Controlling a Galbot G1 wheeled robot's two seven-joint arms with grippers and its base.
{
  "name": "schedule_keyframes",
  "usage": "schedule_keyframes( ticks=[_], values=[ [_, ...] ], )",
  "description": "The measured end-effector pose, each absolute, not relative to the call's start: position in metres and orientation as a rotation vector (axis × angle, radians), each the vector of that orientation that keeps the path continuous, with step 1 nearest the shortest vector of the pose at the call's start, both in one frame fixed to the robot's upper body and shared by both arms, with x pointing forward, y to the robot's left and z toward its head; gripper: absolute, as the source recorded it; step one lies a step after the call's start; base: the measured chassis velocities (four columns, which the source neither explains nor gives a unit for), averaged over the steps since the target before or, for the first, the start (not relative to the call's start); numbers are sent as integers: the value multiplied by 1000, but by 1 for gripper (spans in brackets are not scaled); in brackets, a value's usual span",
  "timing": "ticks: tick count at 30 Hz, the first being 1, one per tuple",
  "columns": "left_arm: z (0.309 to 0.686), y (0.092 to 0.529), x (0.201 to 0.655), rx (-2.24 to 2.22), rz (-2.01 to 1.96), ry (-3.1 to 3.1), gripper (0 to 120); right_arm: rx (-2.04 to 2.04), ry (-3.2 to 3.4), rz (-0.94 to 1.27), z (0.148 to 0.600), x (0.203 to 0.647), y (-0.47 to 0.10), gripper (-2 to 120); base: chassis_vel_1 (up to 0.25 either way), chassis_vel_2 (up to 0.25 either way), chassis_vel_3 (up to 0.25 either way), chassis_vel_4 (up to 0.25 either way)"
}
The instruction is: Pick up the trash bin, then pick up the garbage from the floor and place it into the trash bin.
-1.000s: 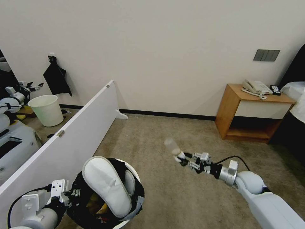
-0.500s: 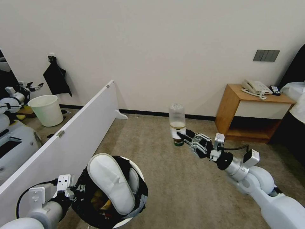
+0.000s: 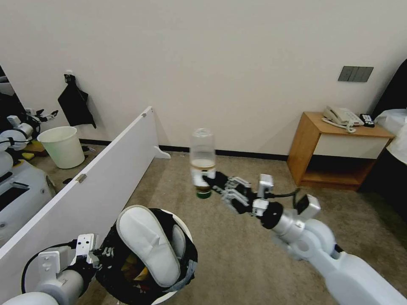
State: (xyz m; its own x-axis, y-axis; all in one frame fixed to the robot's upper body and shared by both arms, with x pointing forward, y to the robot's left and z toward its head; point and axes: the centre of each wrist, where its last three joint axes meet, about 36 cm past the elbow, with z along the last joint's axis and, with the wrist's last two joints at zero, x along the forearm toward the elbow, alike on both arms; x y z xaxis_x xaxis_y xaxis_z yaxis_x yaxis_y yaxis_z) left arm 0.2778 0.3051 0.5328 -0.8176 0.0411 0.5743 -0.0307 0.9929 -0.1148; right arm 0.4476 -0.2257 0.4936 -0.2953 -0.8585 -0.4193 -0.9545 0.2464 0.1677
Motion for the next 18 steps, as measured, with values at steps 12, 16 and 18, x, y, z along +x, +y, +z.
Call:
schedule_keyframes(
  ticks=[12,16,18],
  values=[
    [535,303,273,0,161,-2526,2,-1930,2201,695,477,432,-160,26,0,0,0,0],
    [535,303,272,0,163,-2529,2,-1957,2212,692,473,427,-158,26,0,0,0,0],
    [536,302,272,-1,163,-2530,2,-1967,2220,684,471,425,-158,26,0,0,0,0]
  ],
)
